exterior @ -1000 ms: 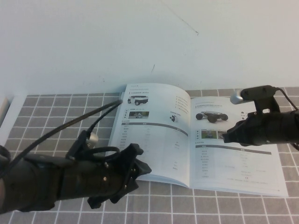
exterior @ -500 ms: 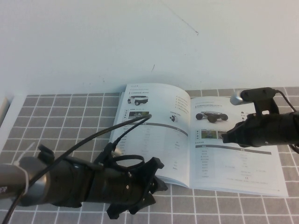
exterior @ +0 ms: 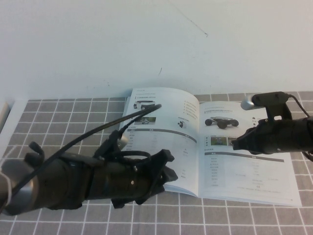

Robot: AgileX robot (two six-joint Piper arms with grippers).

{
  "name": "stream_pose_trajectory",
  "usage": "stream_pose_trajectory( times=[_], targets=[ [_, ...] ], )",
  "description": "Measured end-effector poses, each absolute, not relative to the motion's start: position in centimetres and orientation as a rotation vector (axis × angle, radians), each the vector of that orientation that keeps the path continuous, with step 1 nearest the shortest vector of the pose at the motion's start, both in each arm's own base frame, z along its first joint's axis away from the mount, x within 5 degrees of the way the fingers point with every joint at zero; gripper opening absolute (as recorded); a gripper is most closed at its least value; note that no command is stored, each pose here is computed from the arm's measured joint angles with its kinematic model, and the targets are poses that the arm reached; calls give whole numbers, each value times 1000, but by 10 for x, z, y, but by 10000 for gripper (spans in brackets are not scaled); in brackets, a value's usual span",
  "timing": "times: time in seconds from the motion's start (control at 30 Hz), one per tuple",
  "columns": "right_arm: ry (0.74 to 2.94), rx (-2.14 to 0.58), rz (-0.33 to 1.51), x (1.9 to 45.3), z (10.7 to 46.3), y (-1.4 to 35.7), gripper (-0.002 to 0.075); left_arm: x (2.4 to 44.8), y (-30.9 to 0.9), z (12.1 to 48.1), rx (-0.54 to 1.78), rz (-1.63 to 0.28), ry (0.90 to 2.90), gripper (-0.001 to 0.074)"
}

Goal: Close book
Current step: 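Close the open booklet and leave it lying on the table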

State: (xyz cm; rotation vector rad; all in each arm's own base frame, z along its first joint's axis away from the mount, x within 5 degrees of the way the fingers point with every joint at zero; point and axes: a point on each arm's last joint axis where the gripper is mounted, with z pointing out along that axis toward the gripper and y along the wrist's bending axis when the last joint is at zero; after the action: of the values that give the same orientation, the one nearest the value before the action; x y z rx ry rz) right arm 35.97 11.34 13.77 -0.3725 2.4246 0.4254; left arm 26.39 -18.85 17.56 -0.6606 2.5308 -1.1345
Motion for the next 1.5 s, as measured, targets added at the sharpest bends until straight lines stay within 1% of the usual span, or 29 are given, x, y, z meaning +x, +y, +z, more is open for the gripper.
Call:
stream_pose_trajectory(
  times=[0.13, 0.2, 0.27, 0.4, 0.47, 0.57, 0.6, 0.73, 0.83, 1.0, 1.1, 1.2, 1.23, 1.3, 1.33, 1.43, 1.5],
  targets=[
    [2425, -373, 425, 360, 138, 113, -3, 263, -177, 208, -590, -1058, 2392, 270],
    [2425, -373, 425, 360, 138, 113, -3, 262, -168, 226, -578, -997, 2306, 234],
    [2425, -373, 425, 360, 138, 113, -3, 260, -160, 241, -565, -961, 2240, 183],
    [2425, -372, 426, 360, 138, 113, -3, 255, -154, 257, -568, -992, 2184, 74],
    [2425, -372, 426, 360, 138, 113, -3, 252, -154, 261, -586, -1033, 2175, 32],
    [2425, -373, 428, 360, 138, 114, -3, 249, -154, 265, -608, -1073, 2163, 10],
    [2425, -372, 431, 360, 138, 114, -3, 249, -154, 265, -576, -1058, 2165, 6],
    [2426, -377, 443, 359, 138, 115, -3, 249, -154, 266, -289, -928, 2168, 2],
    [2425, -385, 446, 359, 138, 115, -3, 247, -156, 267, -169, -915, 2170, 1],
    [2423, -399, 453, 358, 138, 115, -3, 242, -153, 264, 46, -991, 2250, 1],
    [2422, -403, 451, 358, 138, 115, -3, 234, -143, 259, 233, -1011, 2414, 1],
    [2418, -417, 443, 359, 138, 115, -3, 224, -124, 247, 343, -897, 2648, 0],
    [2415, -422, 434, 359, 138, 115, -3, 223, -117, 243, 338, -841, 2709, 0],
    [2413, -421, 422, 359, 138, 114, -3, 225, -97, 236, 253, -639, 2821, -1],
    [2412, -422, 415, 360, 138, 114, -3, 228, -88, 235, 141, -554, 2842, -1],
    [2411, -420, 406, 360, 138, 113, -3, 240, -68, 234, -95, -409, 2789, -1],
    [2410, -424, 402, 360, 138, 113, -3, 250, -61, 237, -210, -399, 2691, -1]
  ],
)
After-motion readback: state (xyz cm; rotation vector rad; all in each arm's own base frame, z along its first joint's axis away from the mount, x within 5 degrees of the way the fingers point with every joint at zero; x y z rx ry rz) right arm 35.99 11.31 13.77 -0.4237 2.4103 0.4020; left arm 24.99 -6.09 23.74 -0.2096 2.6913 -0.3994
